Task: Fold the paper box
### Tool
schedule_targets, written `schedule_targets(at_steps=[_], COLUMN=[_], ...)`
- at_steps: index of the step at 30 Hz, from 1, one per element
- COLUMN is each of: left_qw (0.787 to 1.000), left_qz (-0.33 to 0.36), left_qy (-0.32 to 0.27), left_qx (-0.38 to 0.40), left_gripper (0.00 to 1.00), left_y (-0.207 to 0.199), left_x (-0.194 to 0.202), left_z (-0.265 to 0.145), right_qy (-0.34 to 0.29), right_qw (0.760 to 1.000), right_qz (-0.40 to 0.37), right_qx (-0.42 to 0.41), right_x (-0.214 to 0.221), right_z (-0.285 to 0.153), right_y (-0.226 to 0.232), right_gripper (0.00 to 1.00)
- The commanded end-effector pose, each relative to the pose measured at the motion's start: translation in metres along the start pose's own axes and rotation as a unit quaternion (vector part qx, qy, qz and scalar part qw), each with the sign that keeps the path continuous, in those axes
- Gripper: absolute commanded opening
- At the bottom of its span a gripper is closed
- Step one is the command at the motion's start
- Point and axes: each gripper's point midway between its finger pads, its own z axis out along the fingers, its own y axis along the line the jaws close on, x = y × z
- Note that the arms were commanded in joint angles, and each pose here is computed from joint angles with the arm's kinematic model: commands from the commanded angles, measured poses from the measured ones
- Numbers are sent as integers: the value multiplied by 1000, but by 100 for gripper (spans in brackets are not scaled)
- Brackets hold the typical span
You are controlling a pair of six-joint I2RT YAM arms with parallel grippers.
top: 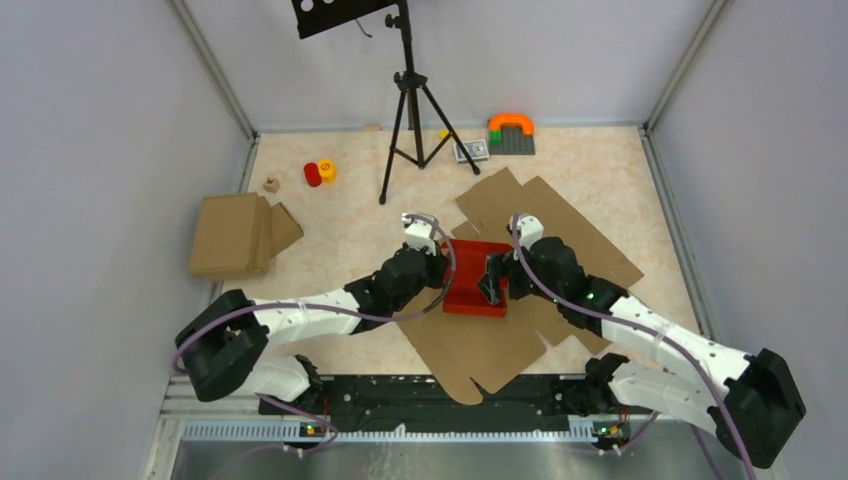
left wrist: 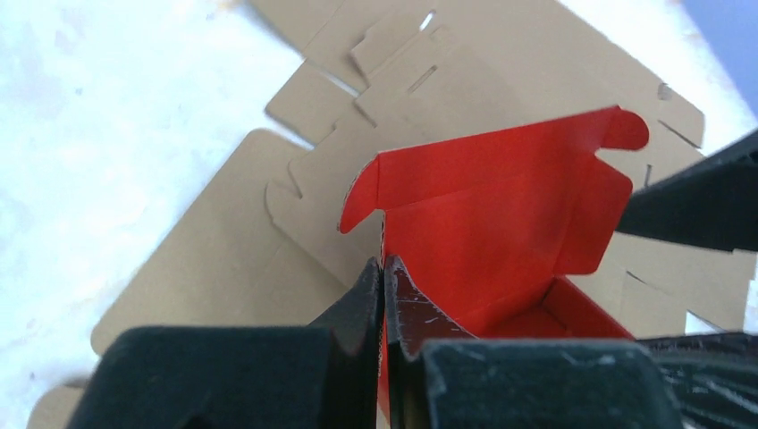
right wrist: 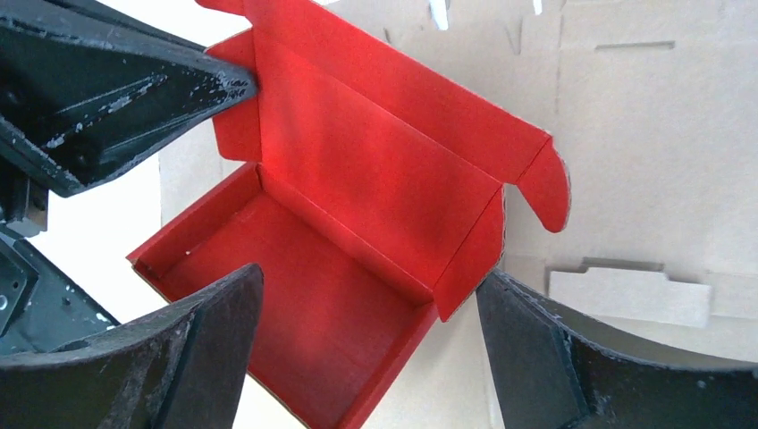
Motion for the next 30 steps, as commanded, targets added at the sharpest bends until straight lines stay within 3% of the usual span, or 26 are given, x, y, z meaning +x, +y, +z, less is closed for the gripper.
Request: schedule_targets(at_steps=[1,10,16,23,30], left_qw=[994,991,981,977,973], left_qz=[68,101,161,171,190], left_qy=[-58,-65,-64,-74,-71], left_qx=[64,56,89,100,114], left_gripper=[0,0,0,0,0], left_y=[-20,-8,-14,-12,-12], left_x=[-29,-17,-12,-9,-2], left_z=[-9,-7,-10,-15,-17], right_qy=[-24,-4,44,19,34], right_qw=[998,990,974,949,937], right_qz=[-47,-114,-219,-300,-337], right_qx=[30,77,-31,-99,-90], right_x=[-37,-77,-76,-90,-89], right_z=[-22,-30,-14,9,40], right_y=[-5,-12,20,41,34], right_gripper=[87,89,89,84,84])
